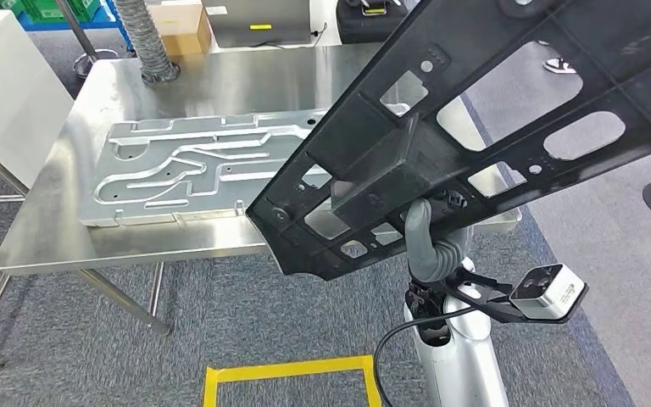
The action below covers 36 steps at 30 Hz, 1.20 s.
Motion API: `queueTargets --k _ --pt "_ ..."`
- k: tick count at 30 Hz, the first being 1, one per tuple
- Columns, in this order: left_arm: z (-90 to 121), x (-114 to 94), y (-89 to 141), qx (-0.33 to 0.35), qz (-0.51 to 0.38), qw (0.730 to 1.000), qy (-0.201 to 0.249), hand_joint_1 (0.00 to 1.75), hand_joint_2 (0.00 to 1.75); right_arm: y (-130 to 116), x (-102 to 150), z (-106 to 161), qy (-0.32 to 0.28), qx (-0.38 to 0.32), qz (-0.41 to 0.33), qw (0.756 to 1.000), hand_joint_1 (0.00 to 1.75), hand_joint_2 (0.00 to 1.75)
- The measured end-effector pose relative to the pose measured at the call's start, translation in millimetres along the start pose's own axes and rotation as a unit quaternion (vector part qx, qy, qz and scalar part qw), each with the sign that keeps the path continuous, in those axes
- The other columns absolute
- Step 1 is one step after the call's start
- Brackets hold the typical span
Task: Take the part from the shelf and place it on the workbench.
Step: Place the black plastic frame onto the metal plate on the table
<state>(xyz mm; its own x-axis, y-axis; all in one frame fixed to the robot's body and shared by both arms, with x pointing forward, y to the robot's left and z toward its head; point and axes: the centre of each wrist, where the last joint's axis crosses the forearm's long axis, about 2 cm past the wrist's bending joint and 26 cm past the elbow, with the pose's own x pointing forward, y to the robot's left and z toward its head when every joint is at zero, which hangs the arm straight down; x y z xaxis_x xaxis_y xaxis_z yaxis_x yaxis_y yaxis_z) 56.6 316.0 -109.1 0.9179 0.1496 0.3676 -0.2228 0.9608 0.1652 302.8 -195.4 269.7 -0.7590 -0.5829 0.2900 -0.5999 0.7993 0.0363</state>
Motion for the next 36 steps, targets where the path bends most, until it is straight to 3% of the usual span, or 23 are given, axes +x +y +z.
queueTargets --k 31,36 --pt "0.0 2.5 -3.4 -0.004 0.002 1.0 -0.005 0.0 1.75 -0.6 -2.7 -0.9 0.007 0.006 0.008 1.0 1.75 1.75" --pt "0.7 -0.1 -4.1 -0.001 0.01 1.0 -0.002 0.0 1.75 -14.4 -1.3 -22.3 -0.012 0.017 0.041 0.999 1.75 1.75"
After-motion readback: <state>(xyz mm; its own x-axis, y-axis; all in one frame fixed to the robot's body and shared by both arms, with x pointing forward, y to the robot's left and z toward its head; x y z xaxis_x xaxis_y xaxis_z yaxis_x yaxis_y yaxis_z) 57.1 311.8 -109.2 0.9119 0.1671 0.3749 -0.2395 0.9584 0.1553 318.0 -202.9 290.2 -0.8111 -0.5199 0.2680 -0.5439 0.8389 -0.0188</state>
